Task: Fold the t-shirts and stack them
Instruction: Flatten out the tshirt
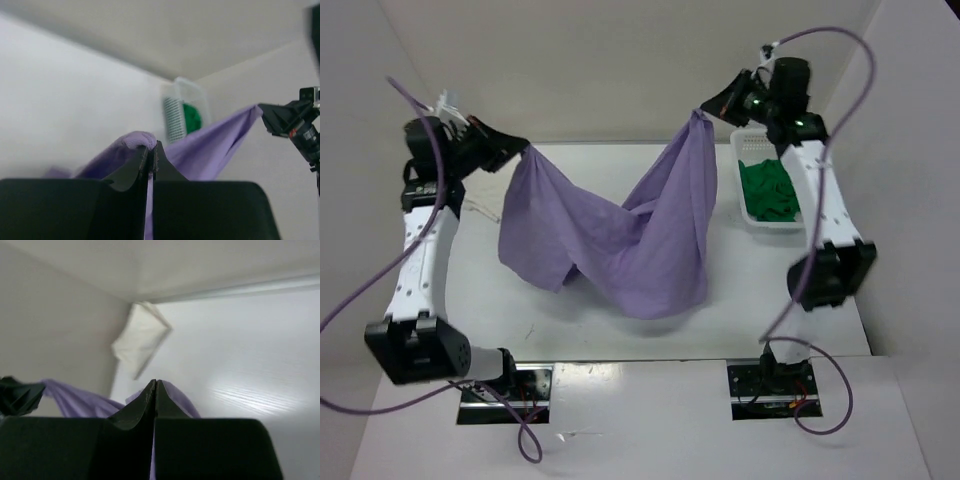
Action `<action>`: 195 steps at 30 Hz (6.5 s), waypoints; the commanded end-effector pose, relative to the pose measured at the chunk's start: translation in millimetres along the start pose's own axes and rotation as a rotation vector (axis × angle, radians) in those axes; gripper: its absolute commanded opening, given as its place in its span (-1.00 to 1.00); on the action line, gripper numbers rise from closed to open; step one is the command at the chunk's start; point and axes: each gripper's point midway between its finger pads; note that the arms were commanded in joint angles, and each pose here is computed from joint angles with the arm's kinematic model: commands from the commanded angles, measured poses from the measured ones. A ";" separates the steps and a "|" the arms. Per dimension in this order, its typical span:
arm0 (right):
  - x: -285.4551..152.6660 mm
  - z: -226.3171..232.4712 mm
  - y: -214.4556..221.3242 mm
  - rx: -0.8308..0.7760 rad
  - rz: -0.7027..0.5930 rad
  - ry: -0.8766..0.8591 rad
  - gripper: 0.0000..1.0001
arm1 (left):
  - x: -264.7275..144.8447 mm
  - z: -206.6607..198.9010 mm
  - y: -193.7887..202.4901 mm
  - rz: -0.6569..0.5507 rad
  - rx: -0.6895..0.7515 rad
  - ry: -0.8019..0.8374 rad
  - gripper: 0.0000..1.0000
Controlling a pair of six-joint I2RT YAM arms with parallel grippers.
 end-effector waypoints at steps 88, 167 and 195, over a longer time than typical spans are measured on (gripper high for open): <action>-173.8 -116.0 414.0 0.534 0.460 0.905 0.04 | -29.3 260.1 32.6 -0.108 -0.043 -0.738 -1.00; 3.6 8.5 -61.9 -0.026 -0.214 0.305 -1.00 | 25.7 11.1 -162.2 -0.437 0.022 -0.208 -1.00; -39.2 -76.8 7.2 0.048 -0.082 0.330 -1.00 | -54.7 -54.1 -148.9 -0.544 0.167 -0.077 -1.00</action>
Point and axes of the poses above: each gripper's point midway between its finger pads, its own x axis out along the fingers, its own z axis along the line the jaws close on, y = z × x, and after that the axes turned 12 degrees about -x, right-handed
